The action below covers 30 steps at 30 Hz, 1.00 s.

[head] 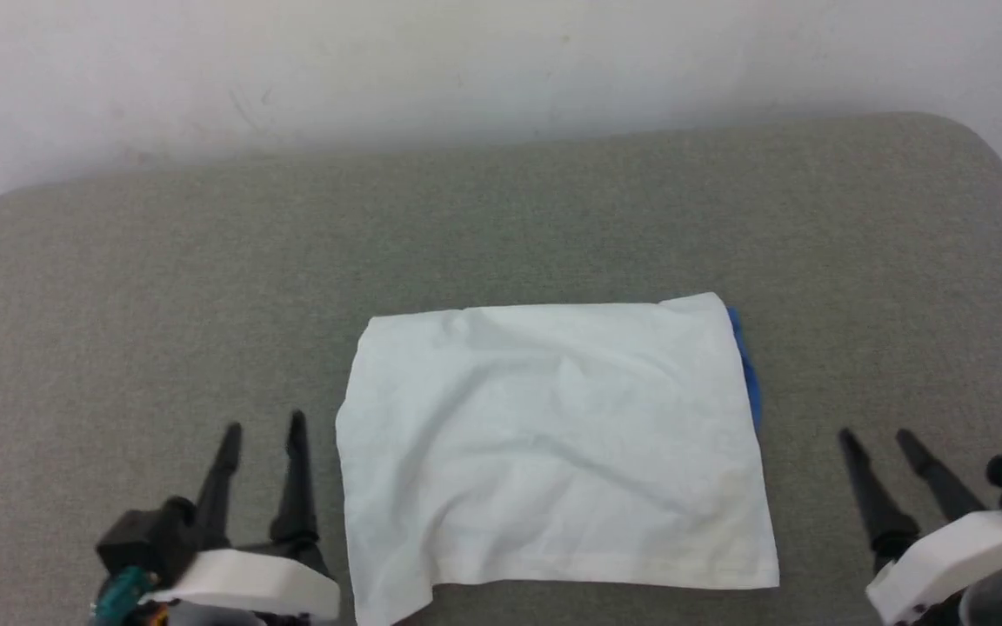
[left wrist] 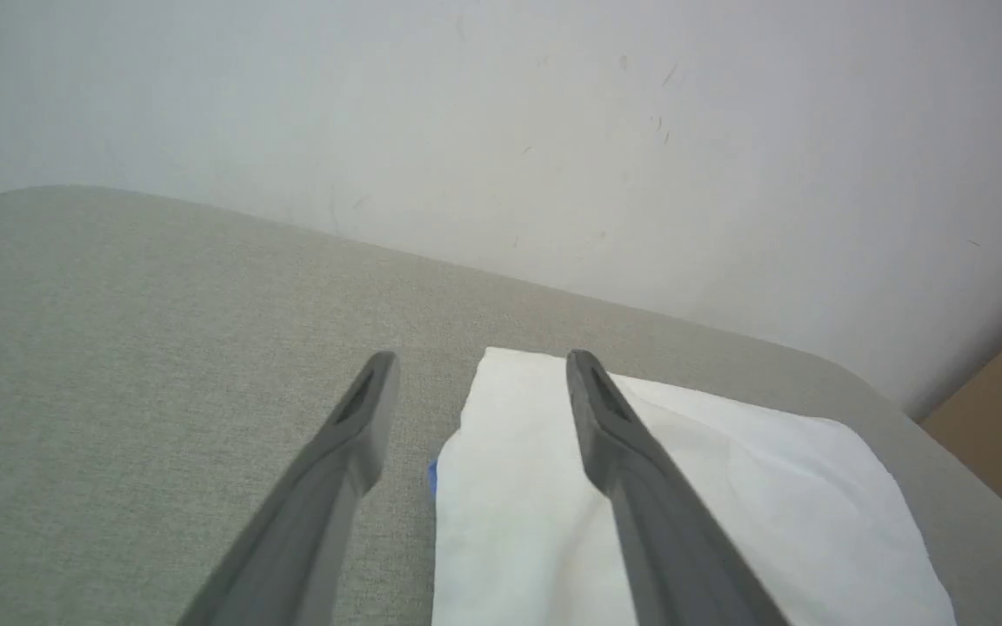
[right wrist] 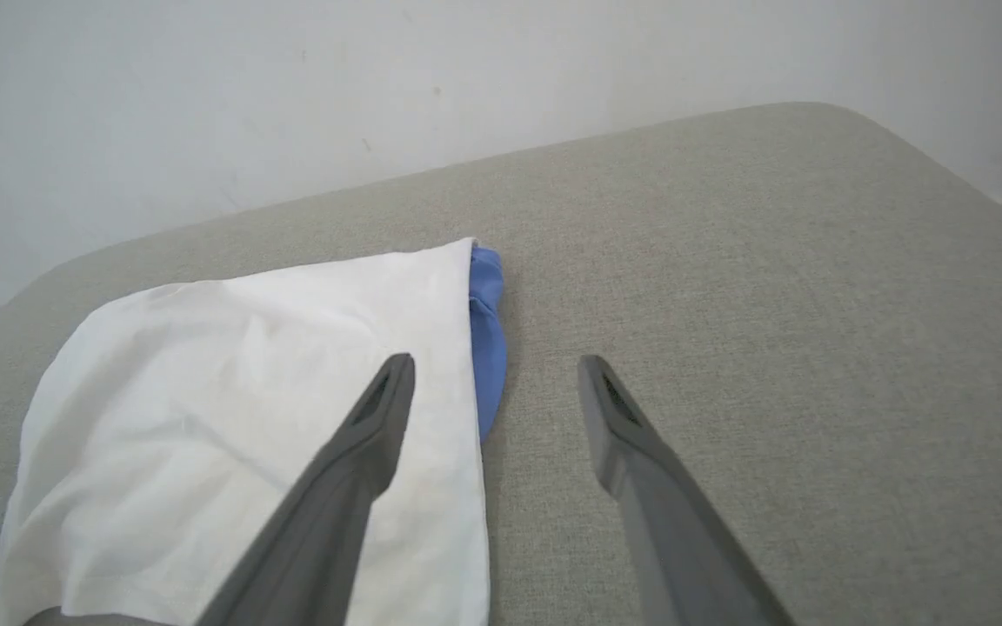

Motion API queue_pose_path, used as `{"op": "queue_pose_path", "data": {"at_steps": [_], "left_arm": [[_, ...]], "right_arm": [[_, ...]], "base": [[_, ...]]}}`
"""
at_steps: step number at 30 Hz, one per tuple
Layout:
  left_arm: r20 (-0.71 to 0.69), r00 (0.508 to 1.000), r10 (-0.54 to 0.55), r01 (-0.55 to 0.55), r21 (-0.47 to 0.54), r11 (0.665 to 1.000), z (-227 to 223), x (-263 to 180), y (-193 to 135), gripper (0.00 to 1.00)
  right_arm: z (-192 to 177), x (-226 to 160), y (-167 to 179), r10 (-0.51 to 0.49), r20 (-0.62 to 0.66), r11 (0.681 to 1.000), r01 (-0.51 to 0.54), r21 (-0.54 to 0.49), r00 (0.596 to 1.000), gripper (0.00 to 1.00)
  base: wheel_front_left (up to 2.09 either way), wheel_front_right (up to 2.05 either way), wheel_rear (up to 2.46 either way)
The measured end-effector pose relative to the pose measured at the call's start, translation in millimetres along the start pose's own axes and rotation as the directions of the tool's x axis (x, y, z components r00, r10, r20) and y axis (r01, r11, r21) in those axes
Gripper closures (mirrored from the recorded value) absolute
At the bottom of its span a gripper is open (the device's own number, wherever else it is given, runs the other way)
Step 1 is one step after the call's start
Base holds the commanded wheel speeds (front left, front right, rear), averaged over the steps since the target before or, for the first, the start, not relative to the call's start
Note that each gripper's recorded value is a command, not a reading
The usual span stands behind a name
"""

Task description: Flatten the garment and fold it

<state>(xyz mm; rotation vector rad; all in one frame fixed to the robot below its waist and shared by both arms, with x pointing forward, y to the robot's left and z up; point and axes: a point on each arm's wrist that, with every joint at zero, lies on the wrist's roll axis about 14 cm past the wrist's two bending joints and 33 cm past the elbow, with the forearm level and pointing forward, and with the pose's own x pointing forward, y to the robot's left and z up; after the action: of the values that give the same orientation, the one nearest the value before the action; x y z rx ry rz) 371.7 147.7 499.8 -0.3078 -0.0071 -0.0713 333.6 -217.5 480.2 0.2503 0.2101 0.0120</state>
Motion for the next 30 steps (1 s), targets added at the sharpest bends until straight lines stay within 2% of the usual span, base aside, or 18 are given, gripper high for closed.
{"op": "queue_pose_path", "data": {"at_steps": [5,12,23,30], "left_arm": [[0.145,0.988,0.061,-0.067,0.038,0.997,44,2,18,0.0],[0.217,0.971,0.104,-0.127,0.094,0.987,63,-2,37,0.0],[0.199,0.973,0.12,-0.15,0.145,0.978,57,1,59,0.0],[0.16,0.978,0.133,-0.16,0.165,0.973,44,2,68,0.0]], "right_arm": [[7,17,-21,-0.041,-0.041,0.999,0.041,-0.007,0.998,0.0],[-13,52,-20,-0.001,-0.245,1.0,-0.001,-0.007,0.97,0.0],[-48,109,13,0.105,-0.491,0.993,-0.113,0.012,0.865,0.0],[-96,117,25,0.133,-0.658,0.99,-0.135,0.048,0.741,0.0]], "base": [[0.0,0.0,0.0],[0.0,0.0,0.0],[0.0,0.0,0.0],[0.0,0.0,0.0]]}}
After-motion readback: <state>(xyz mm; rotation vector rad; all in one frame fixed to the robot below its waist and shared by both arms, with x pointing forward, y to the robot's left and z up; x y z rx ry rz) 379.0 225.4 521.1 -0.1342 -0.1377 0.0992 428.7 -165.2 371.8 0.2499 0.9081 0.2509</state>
